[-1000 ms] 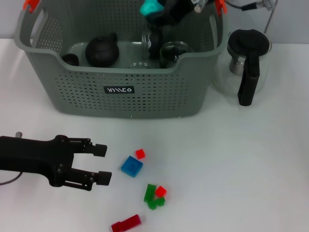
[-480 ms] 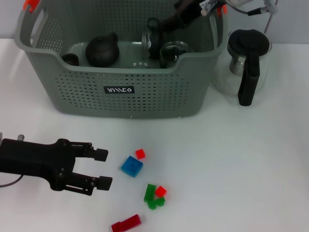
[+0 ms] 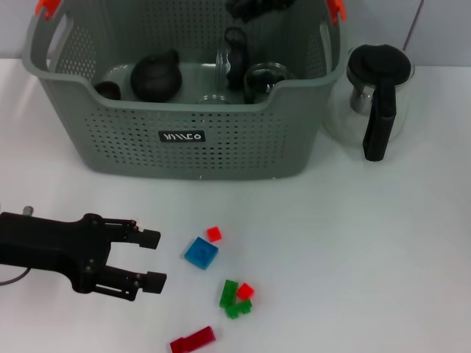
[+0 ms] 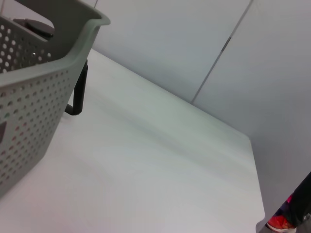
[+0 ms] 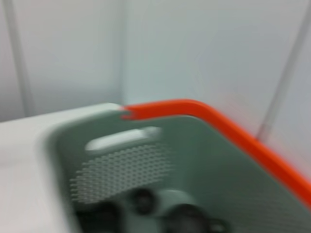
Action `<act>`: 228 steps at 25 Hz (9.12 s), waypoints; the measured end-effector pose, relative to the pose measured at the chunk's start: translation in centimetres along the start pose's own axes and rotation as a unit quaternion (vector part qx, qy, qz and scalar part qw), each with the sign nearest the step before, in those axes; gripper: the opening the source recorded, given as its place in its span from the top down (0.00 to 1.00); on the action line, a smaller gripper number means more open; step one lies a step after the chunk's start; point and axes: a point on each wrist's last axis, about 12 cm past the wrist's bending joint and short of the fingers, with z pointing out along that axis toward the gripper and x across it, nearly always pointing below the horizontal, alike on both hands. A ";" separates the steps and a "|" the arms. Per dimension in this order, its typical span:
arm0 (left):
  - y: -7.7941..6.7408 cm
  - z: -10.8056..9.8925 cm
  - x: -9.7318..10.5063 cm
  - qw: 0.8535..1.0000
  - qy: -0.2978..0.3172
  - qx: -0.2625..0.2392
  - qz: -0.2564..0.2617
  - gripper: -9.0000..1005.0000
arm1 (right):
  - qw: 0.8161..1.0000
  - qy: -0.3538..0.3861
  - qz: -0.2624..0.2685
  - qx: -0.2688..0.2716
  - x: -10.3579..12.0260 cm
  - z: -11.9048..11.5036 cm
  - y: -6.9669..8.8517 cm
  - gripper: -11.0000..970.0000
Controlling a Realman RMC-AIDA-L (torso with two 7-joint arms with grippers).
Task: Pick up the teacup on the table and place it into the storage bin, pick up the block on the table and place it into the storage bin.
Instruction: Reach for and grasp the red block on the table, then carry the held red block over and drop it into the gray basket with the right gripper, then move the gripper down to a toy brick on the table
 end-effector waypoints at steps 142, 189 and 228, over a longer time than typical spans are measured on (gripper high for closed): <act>-0.6 -5.5 3.3 0.994 -0.029 -0.084 -0.059 0.16 | 0.952 0.039 -0.213 -0.217 3.2 1.7 9.4 0.79; 0.3 -4.1 -2.4 0.997 0.025 -0.064 0.039 0.16 | 0.986 -0.133 -0.003 -0.099 3.4 -5.1 1.0 0.13; 2.5 2.9 -9.6 0.901 0.339 -0.177 0.205 0.16 | 0.937 -0.133 0.200 -0.254 15.0 -8.0 3.8 0.02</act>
